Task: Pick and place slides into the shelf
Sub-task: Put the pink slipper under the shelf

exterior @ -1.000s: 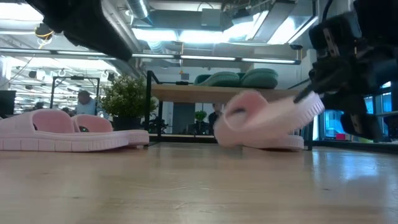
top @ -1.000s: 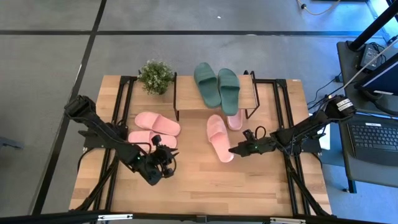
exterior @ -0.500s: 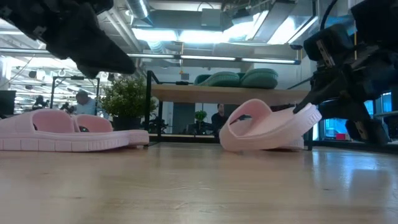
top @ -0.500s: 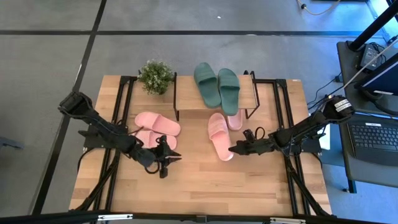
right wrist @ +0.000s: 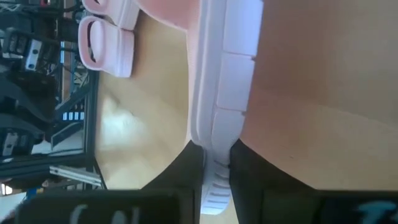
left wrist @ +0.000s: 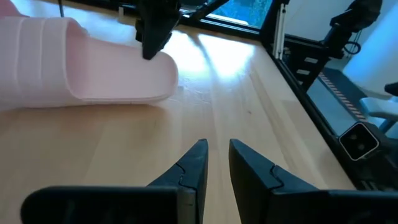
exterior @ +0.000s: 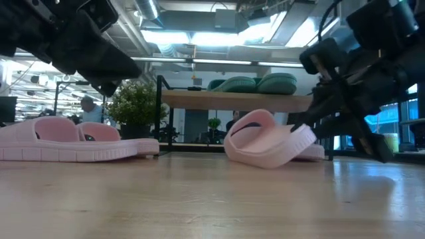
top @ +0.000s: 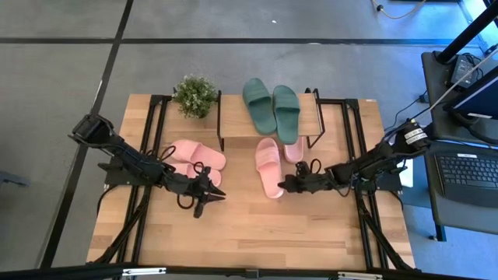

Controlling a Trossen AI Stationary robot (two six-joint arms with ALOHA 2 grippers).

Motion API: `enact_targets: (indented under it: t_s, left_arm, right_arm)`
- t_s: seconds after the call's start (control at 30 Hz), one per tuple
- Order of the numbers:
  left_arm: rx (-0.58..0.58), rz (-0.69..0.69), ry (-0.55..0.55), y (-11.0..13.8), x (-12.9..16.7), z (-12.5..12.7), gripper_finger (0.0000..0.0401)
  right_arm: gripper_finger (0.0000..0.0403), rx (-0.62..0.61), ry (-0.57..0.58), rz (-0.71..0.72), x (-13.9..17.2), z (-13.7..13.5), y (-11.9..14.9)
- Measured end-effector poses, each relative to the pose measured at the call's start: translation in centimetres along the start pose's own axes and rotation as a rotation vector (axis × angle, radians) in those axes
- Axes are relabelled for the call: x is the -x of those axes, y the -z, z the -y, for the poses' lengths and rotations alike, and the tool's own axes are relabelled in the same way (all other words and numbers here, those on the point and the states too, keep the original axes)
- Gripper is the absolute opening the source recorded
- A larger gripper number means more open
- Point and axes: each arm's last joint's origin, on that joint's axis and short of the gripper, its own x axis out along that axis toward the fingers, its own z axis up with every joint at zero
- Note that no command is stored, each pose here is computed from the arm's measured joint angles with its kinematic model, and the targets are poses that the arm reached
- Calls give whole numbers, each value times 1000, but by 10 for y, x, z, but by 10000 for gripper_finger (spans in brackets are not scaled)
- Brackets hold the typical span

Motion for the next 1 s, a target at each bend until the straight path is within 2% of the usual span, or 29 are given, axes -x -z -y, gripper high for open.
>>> enact_targets:
  t_s: [0.27,0.53,0.83,1.0]
  left_arm:
    - [-21,-24,1,3,0,0,57]
    - [-33,-23,1,3,0,0,57]
    - [-31,-23,1,3,0,0,57]
    - [-25,-22,1,3,0,0,57]
  right_arm:
    - [109,-5,31,-7,-1,1,-6]
    - [112,-1,38,-31,-1,2,-5]
    - [117,24,143,-2,-2,13,-9]
    - [118,30,163,2,-1,15,-10]
